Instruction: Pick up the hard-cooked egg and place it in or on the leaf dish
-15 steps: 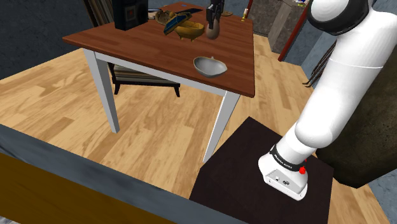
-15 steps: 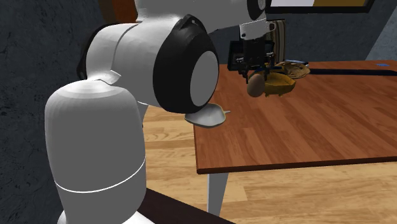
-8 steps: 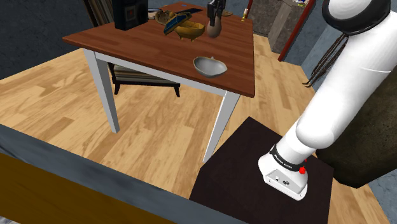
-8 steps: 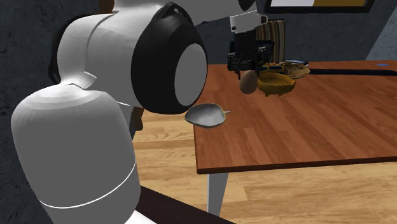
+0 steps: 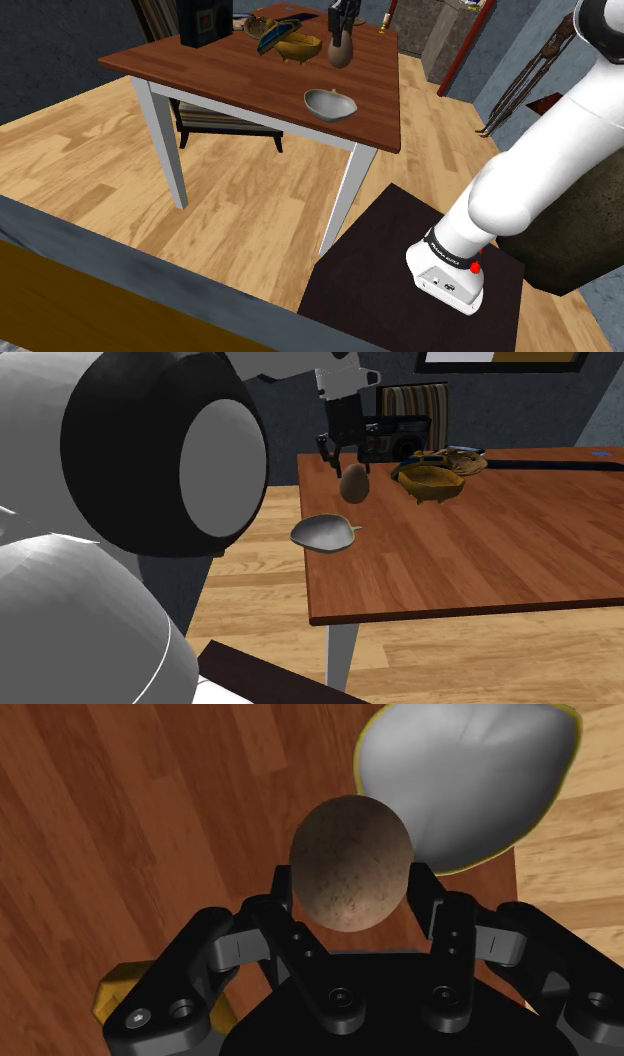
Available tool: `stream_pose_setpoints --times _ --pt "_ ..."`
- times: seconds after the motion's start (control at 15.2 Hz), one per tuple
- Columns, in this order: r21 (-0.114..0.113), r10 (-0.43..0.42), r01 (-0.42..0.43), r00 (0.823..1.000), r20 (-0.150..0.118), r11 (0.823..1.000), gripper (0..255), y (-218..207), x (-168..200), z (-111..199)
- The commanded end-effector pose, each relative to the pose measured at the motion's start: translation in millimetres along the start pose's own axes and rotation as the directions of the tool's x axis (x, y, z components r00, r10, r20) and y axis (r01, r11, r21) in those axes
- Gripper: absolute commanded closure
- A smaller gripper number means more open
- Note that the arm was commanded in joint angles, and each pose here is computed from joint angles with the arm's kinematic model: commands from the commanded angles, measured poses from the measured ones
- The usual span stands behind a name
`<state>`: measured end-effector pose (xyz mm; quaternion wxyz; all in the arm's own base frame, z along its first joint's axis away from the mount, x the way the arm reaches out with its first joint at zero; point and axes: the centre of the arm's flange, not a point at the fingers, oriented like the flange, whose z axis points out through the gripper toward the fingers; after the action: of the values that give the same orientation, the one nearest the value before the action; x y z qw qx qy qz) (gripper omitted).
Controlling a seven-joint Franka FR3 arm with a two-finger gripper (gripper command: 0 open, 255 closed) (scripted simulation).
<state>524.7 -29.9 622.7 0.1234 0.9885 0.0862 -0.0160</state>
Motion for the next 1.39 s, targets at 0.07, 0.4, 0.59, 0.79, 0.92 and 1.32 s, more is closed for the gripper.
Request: stream_pose_setpoints --times 0.07,0.4,0.59,0.79,0.92,1.32 --pt "-0.001 0.001 -0.001 1.000 0.000 1.000 255 -32 -22 -12" --pt "-0.001 0.001 -0.001 1.000 0.000 1.000 255 -58 -34 -4" --pt "-0.001 0.001 -0.001 1.000 0.000 1.000 255 -62 -33 11" --pt "-0.001 0.001 -0.001 1.000 0.000 1.000 255 -66 -33 26" --pt "-0.001 0.001 -0.001 1.000 0.000 1.000 255 -69 -32 37" --pt "-0.001 0.001 -0.001 1.000 0.000 1.000 255 -76 -30 67"
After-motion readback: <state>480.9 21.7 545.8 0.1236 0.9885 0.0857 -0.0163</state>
